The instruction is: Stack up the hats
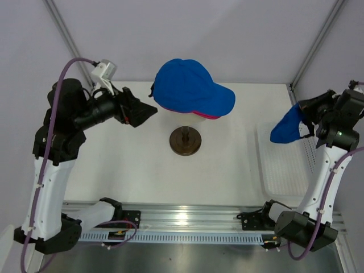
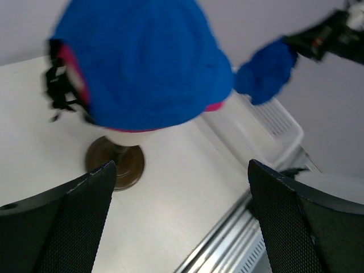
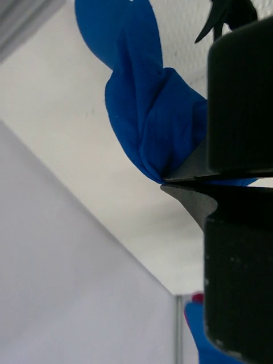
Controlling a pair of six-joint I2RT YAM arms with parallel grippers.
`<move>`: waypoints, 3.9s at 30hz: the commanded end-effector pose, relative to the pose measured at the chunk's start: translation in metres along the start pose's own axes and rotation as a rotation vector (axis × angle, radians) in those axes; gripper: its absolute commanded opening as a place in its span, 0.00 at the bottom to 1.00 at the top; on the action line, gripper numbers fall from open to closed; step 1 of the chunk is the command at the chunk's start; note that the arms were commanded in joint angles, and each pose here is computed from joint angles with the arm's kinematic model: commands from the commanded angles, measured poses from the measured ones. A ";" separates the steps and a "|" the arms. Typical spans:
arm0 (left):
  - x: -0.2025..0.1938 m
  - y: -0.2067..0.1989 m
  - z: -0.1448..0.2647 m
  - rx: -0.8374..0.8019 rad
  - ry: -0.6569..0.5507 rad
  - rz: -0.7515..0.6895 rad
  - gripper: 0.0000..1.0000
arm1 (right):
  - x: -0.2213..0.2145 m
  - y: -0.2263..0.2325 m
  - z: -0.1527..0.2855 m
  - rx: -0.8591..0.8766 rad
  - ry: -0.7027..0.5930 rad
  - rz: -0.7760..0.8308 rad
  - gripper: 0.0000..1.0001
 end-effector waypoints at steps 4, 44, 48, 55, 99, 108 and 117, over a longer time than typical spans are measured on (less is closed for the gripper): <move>0.015 -0.049 -0.036 -0.010 -0.074 -0.002 0.96 | 0.043 0.066 0.019 0.125 -0.061 -0.214 0.00; -0.170 -0.228 -0.249 -0.410 -0.390 0.372 0.86 | 0.044 0.051 0.076 -0.060 -0.380 -0.954 0.00; -0.189 -0.230 -0.244 -0.373 -0.413 0.411 0.86 | 0.037 0.041 0.073 -0.099 -0.381 -1.000 0.00; -0.214 -0.238 -0.267 -0.252 -0.365 0.427 0.89 | 0.023 0.038 0.068 -0.103 -0.321 -1.101 0.00; -0.232 -0.204 -0.375 -0.017 -0.216 0.663 0.03 | -0.010 0.045 0.089 -0.029 -0.214 -1.174 0.00; -0.179 -0.194 -0.320 -0.136 -0.006 0.364 0.01 | 0.012 0.022 0.100 -0.099 -0.495 -0.663 0.16; -0.140 -0.232 -0.257 -0.451 0.316 -0.013 0.01 | -0.004 0.025 0.130 -0.026 -0.452 0.064 0.74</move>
Point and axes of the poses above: each gripper's point midway between its finger pads, its own z axis back along the fingers, its own y axis along the line the jaws close on, x = y × z, the point moved 4 cm from there along z, back along the fingers, and after that the axes turned 6 degrees about z, right-handed, at the moved point
